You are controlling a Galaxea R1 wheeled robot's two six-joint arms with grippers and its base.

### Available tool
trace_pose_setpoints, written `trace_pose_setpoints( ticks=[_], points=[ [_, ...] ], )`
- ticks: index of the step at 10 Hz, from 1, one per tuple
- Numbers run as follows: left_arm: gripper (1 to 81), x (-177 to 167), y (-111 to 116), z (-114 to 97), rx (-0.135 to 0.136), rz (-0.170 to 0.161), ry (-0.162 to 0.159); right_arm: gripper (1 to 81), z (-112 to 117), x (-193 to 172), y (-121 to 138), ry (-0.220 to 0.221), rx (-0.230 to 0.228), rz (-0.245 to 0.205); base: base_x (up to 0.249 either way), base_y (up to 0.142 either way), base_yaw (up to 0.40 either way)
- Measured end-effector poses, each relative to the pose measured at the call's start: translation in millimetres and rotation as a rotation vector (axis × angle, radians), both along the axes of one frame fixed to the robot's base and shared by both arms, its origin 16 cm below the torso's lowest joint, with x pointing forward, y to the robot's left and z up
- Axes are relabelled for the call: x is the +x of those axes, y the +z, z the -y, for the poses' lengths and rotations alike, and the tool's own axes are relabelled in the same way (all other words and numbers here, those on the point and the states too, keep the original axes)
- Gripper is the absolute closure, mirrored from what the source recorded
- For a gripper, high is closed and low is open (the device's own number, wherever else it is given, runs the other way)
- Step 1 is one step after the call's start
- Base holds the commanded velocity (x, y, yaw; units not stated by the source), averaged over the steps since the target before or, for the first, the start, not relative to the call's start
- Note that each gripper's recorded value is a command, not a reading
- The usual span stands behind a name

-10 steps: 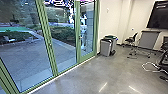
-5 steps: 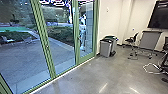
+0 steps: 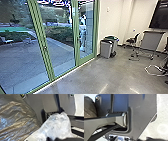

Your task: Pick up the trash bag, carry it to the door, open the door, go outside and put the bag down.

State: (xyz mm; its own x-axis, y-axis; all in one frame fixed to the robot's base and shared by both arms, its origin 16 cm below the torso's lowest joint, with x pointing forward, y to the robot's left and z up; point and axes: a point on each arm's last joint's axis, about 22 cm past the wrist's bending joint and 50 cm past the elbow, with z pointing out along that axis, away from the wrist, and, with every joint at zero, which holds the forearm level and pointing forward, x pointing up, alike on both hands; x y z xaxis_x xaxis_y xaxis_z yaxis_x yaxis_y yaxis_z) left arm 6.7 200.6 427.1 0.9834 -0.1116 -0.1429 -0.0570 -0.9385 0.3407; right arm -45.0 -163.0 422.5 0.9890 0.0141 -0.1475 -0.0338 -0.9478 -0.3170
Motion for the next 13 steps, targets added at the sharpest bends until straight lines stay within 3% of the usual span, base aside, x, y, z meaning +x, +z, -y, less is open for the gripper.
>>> trace_pose_setpoints(
  ticks=[13],
  points=[
    [81.1,-2.5,-0.2,0.1,0.000,-0.001,0.000,1.0,1.2,-2.1,-0.5,0.001,-0.004,-0.001,0.182,-0.092,0.000]
  ],
)
